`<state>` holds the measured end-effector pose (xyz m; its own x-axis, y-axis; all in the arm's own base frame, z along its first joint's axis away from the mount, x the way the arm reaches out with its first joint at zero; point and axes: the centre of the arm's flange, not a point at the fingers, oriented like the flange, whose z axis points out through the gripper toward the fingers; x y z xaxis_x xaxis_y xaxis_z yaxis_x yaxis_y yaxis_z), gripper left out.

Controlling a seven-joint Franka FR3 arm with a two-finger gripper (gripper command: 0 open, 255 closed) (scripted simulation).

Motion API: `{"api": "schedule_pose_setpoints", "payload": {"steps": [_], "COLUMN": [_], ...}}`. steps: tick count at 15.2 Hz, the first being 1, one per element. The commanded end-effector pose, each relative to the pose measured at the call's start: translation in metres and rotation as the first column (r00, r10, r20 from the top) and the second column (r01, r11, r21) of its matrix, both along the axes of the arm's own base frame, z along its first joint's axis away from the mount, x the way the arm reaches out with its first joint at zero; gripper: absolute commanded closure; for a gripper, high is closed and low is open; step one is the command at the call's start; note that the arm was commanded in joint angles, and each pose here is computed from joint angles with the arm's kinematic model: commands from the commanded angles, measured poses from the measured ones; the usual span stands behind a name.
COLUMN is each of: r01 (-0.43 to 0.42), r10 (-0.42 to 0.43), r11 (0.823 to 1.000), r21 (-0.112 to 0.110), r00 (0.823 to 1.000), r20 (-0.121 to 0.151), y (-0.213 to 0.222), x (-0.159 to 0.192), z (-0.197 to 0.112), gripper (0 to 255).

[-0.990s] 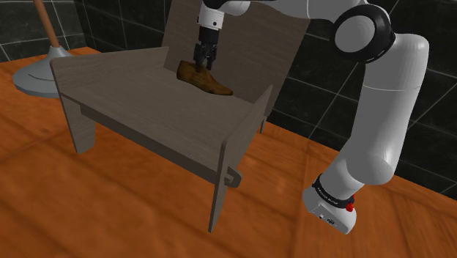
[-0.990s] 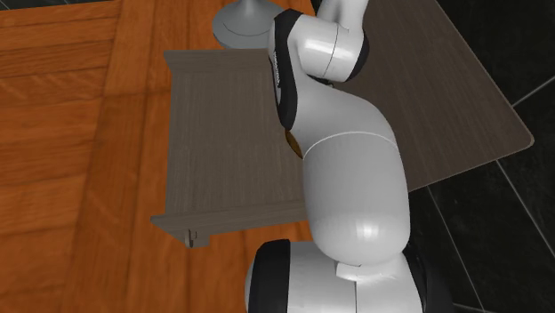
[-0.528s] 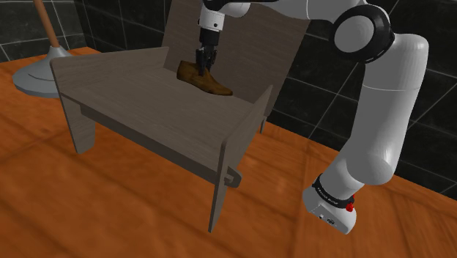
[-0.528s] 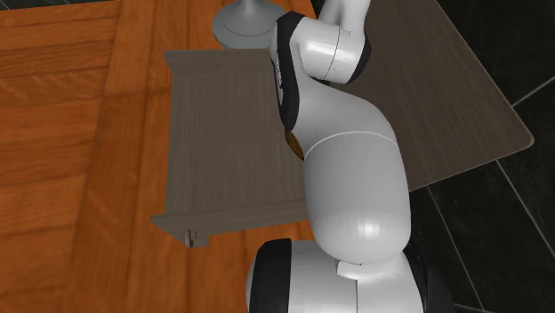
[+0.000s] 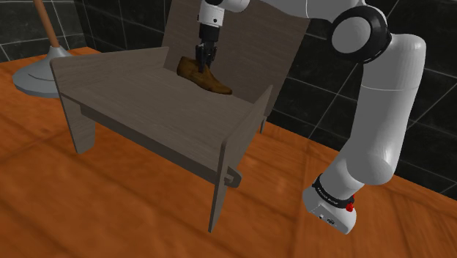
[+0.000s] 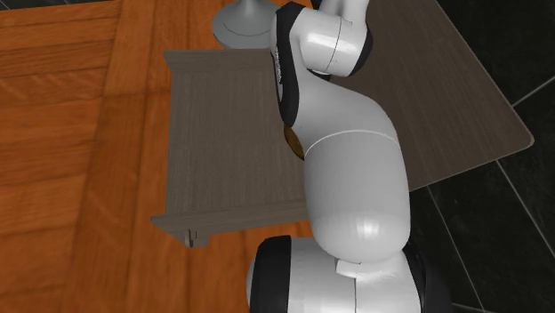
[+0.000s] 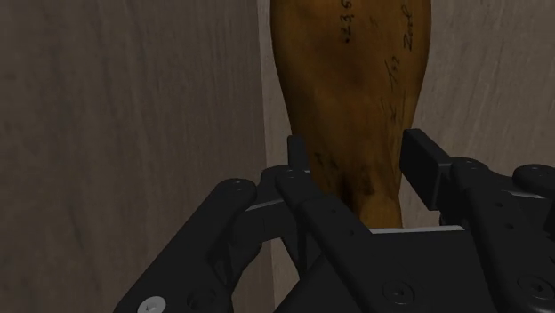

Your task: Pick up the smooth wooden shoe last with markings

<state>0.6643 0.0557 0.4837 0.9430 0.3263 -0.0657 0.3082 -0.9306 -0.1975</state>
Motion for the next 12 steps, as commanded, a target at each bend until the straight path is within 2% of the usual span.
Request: {"api": "schedule_pose_setpoints", "payload": {"steps": [1, 10, 12], "r01": [0.0, 0.0, 0.0], "r10": [0.0, 0.0, 0.0], "r11": [1.0, 1.0, 1.0], "r21": [0.0, 0.0, 0.0], "r00": [1.0, 1.0, 1.0], "r20": [0.0, 0.0, 0.0], "y": [-0.001, -0.001, -0.001], "x": [-0.001, -0.001, -0.001], "z": [0.011, 0.059, 0.06], "gripper": [255, 255, 255]}}
